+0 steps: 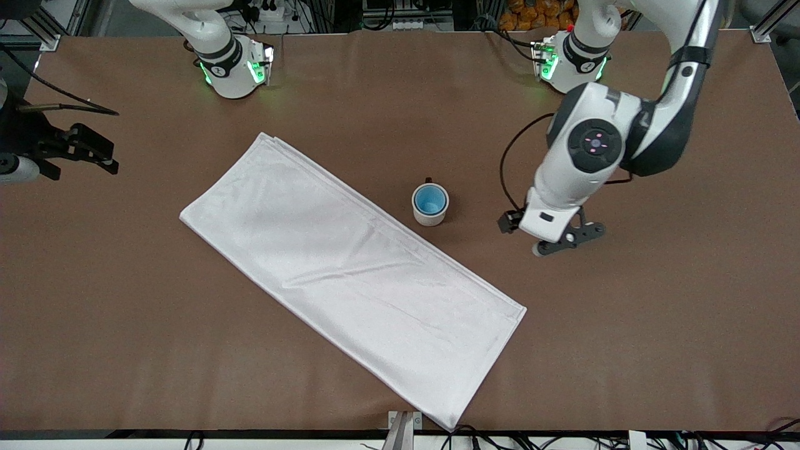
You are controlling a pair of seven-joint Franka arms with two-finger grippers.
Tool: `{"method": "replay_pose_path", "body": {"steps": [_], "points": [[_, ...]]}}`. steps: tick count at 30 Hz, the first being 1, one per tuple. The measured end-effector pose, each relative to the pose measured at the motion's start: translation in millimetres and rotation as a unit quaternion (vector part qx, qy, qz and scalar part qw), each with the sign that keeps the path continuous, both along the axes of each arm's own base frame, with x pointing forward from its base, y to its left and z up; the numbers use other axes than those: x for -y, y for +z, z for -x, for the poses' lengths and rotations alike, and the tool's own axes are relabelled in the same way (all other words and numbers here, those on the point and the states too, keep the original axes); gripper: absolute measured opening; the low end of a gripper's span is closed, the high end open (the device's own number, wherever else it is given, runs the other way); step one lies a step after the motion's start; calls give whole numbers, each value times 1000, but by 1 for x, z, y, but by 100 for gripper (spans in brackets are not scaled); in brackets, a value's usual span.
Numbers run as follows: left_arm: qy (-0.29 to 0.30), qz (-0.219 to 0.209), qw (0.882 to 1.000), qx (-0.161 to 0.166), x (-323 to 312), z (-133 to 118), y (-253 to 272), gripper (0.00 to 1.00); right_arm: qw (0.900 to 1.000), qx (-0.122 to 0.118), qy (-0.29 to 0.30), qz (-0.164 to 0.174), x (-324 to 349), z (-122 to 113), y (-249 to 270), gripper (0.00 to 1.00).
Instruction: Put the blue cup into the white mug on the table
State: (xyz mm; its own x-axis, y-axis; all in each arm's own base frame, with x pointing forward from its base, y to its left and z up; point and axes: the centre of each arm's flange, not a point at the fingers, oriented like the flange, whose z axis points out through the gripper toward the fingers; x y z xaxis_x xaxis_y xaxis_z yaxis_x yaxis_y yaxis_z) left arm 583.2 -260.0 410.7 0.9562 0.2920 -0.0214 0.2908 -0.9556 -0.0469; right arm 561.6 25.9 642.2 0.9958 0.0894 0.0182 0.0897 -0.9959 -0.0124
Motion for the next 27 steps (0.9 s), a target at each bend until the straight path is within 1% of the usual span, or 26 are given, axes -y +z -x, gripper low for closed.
{"method": "replay_pose_path", "body": {"steps": [6, 11, 15, 21, 24, 27], "points": [[-21, -16, 1000, 11, -72, -30, 7, 100, 1000, -2, 0, 0, 0, 2, -2, 100], [-37, -14, 999, 19, -135, -50, 19, 100, 1000, -3, 0, 0, 0, 2, -3, 100], [-32, -13, 999, 31, -176, -62, 32, 100, 1000, -2, 0, 0, 0, 2, -3, 100], [-34, -12, 999, 34, -201, -64, 45, 100, 1000, 2, 0, 0, 0, 2, -2, 100], [-52, -13, 998, 32, -204, -62, 53, 100, 1000, 6, 0, 0, 0, 1, -1, 100], [-84, -13, 996, 26, -215, -57, 63, 100, 1000, 9, 0, 0, 1, 0, 0, 100]]}}
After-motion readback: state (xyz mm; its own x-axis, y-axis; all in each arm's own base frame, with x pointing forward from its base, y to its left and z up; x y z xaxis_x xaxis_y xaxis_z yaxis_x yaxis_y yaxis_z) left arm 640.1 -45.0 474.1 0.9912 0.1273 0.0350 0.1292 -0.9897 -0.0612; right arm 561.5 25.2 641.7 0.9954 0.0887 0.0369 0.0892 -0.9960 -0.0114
